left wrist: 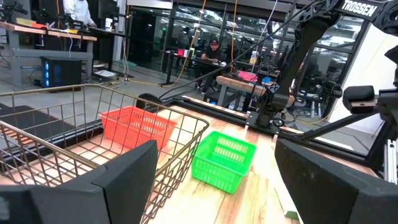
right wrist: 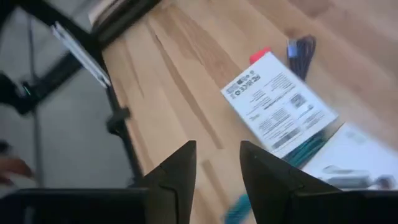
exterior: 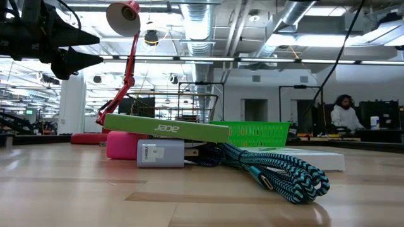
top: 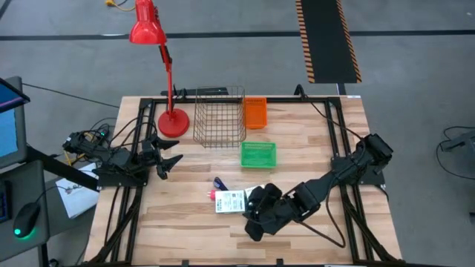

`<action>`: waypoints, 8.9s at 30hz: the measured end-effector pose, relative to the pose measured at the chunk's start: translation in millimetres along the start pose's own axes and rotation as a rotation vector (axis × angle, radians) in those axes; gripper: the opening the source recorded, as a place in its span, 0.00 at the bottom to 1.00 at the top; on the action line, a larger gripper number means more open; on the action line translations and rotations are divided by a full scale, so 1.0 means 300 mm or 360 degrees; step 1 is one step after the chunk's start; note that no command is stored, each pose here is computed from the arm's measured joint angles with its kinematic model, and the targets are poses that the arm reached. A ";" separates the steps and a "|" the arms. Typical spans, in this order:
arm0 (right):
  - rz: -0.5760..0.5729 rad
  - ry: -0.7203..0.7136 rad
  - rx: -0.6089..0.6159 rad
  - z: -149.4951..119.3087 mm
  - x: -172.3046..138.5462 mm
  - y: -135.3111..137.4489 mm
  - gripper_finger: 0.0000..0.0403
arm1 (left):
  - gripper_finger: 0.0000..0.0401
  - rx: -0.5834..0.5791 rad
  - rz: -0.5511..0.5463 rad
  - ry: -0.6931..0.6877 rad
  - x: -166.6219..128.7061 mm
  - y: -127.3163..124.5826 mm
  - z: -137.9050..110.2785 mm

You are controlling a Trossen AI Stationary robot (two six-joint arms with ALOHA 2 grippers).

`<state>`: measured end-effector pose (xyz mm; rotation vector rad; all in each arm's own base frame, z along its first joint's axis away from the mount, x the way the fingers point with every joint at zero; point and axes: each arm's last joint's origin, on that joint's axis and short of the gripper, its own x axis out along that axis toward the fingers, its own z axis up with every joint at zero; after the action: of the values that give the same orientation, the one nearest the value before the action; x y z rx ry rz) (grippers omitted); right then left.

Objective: Pick and place items into bin
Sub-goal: Put the left card reader box into the green bin

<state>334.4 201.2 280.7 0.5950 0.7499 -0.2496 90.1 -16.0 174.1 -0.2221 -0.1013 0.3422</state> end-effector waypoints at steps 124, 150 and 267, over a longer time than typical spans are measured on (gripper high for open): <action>0.0165 -0.0464 0.1383 -0.284 0.234 0.007 0.67 | 0.78 0.0000 0.0000 0.0000 0.000 0.000 0.000; 0.0048 -0.0253 0.1647 -0.291 0.387 0.002 0.67 | 0.78 0.0000 0.0000 0.0000 0.000 0.000 0.000; -0.0815 0.0263 -0.1437 -0.245 0.325 0.095 0.67 | 0.78 0.0014 0.0002 0.0015 0.002 -0.001 -0.004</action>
<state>374.2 267.1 181.7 -0.4479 1.0666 -0.2996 91.0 -16.4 173.1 -0.2152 -0.0903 0.3430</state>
